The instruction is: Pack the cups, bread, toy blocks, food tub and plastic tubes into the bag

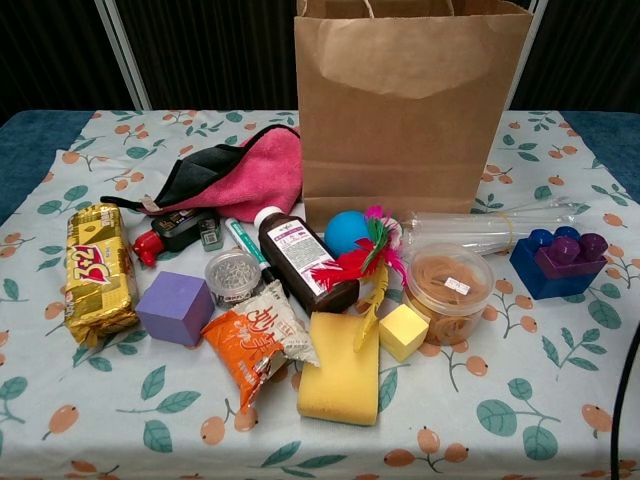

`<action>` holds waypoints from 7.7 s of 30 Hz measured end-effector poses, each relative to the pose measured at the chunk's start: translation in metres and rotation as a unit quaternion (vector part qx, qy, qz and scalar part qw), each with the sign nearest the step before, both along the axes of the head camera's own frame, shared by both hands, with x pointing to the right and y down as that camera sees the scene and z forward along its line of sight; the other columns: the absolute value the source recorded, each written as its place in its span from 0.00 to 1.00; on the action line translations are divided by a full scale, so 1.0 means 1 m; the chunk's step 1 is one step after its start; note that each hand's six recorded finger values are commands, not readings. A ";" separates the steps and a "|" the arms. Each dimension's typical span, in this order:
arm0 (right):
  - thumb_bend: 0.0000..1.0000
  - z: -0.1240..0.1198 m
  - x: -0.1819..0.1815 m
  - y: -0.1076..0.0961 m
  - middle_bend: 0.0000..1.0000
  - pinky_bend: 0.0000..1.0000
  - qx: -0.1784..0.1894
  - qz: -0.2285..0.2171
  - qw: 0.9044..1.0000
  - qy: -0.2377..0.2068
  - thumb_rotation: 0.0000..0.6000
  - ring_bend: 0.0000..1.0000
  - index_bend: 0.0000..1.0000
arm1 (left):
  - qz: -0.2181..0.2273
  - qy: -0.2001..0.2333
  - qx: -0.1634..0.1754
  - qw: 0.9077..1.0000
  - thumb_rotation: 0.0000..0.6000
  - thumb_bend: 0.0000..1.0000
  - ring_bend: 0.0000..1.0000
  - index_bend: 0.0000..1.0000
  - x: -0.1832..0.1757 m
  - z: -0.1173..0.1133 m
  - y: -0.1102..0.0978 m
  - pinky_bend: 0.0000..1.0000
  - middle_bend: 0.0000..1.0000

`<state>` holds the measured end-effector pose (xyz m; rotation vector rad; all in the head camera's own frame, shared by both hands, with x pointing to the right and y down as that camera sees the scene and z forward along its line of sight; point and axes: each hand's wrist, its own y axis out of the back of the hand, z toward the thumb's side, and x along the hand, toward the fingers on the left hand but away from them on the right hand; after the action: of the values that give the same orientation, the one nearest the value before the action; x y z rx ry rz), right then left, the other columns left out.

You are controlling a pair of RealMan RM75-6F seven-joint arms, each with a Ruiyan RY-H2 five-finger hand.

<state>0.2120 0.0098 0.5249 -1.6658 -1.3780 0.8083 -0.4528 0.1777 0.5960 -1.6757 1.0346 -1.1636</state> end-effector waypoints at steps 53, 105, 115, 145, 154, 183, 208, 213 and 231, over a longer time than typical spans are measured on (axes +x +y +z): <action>0.01 0.180 0.103 0.167 0.29 0.05 -0.229 -0.067 0.931 0.276 1.00 0.12 0.32 | -0.012 0.005 -0.010 1.000 1.00 0.03 0.08 0.13 -0.012 0.009 0.012 0.20 0.15; 0.05 0.184 0.104 0.193 0.35 0.05 -0.259 -0.060 0.921 0.284 1.00 0.18 0.32 | -0.016 0.013 -0.011 1.000 1.00 0.03 0.08 0.13 -0.012 0.010 0.009 0.20 0.15; 0.15 0.175 0.099 0.188 0.47 0.12 -0.227 -0.054 0.932 0.276 1.00 0.31 0.47 | -0.017 0.014 -0.010 1.000 1.00 0.03 0.08 0.13 -0.012 0.009 0.010 0.20 0.16; 0.18 -0.004 -0.005 0.014 0.48 0.13 0.025 -0.006 0.988 0.155 1.00 0.32 0.49 | -0.008 0.017 0.001 1.000 1.00 0.03 0.08 0.13 -0.005 -0.001 -0.002 0.20 0.16; 0.13 0.049 -0.035 0.001 0.45 0.12 -0.022 -0.012 0.981 0.190 1.00 0.30 0.47 | -0.014 0.015 -0.002 1.000 1.00 0.03 0.08 0.13 -0.009 0.001 -0.001 0.20 0.16; 0.00 -0.015 0.010 0.054 0.25 0.00 0.000 -0.028 0.990 0.135 1.00 0.09 0.13 | -0.007 0.020 -0.004 1.000 1.00 0.03 0.08 0.13 0.001 0.002 0.002 0.20 0.15; 0.00 0.131 0.003 0.149 0.23 0.00 -0.246 -0.178 0.930 0.206 1.00 0.12 0.21 | -0.011 0.021 -0.001 1.000 1.00 0.03 0.08 0.13 0.000 -0.001 0.008 0.20 0.16; 0.00 0.140 -0.012 0.155 0.23 0.00 -0.262 -0.192 0.920 0.218 1.00 0.12 0.21 | -0.013 0.024 -0.001 1.000 1.00 0.03 0.08 0.13 -0.002 -0.002 0.007 0.20 0.15; 0.00 0.135 -0.017 0.174 0.25 0.00 -0.276 -0.218 0.904 0.242 1.00 0.12 0.21 | -0.024 0.033 0.001 0.999 1.00 0.03 0.08 0.13 -0.008 -0.003 0.004 0.20 0.15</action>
<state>0.1952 0.1838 0.6600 -1.9102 -0.4162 1.3034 -0.4608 0.1819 0.5932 -1.7073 1.1216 -1.1441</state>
